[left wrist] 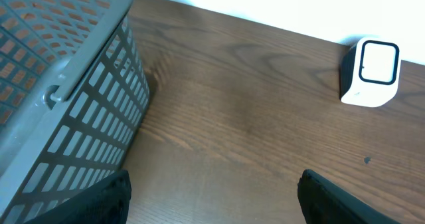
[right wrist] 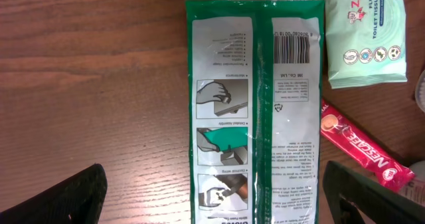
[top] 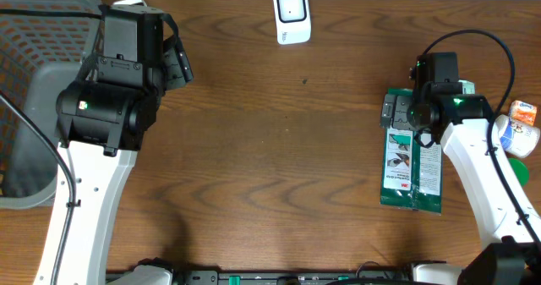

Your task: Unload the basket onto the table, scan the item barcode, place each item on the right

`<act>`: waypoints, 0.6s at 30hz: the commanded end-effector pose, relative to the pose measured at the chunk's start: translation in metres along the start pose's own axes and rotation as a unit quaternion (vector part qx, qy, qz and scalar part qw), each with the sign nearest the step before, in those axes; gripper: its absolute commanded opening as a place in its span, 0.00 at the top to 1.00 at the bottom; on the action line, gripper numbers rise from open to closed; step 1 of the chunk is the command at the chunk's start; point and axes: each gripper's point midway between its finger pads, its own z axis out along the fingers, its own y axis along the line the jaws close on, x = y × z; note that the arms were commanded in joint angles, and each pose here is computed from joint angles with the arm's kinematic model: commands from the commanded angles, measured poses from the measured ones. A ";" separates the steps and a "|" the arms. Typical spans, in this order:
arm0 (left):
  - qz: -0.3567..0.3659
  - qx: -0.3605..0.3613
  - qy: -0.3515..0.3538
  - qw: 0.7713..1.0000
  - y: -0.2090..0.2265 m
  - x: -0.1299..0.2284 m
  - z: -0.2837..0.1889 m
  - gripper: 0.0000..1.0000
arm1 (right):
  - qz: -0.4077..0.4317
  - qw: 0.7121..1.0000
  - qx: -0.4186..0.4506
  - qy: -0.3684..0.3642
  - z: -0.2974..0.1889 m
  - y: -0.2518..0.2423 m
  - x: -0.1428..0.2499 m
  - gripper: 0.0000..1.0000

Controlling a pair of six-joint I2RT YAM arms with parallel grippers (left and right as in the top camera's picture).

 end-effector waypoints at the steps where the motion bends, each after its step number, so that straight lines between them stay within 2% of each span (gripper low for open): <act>1: 0.007 -0.003 -0.002 1.000 0.002 -0.002 -0.001 0.20 | -0.001 0.998 -0.004 -0.055 -0.035 -0.003 -0.013 0.01; 6: 0.007 -0.003 -0.002 1.000 0.002 -0.002 -0.001 0.20 | 0.016 0.985 -0.030 -0.170 -0.106 -0.008 -0.030 0.01; 10: 0.007 -0.003 -0.002 1.000 0.002 -0.002 -0.001 0.20 | 0.035 0.954 -0.054 -0.292 -0.183 -0.019 -0.035 0.01; 18: 0.007 -0.003 -0.002 1.000 0.002 -0.002 -0.001 0.20 | 0.054 0.888 -0.092 -0.448 -0.297 -0.043 0.018 0.01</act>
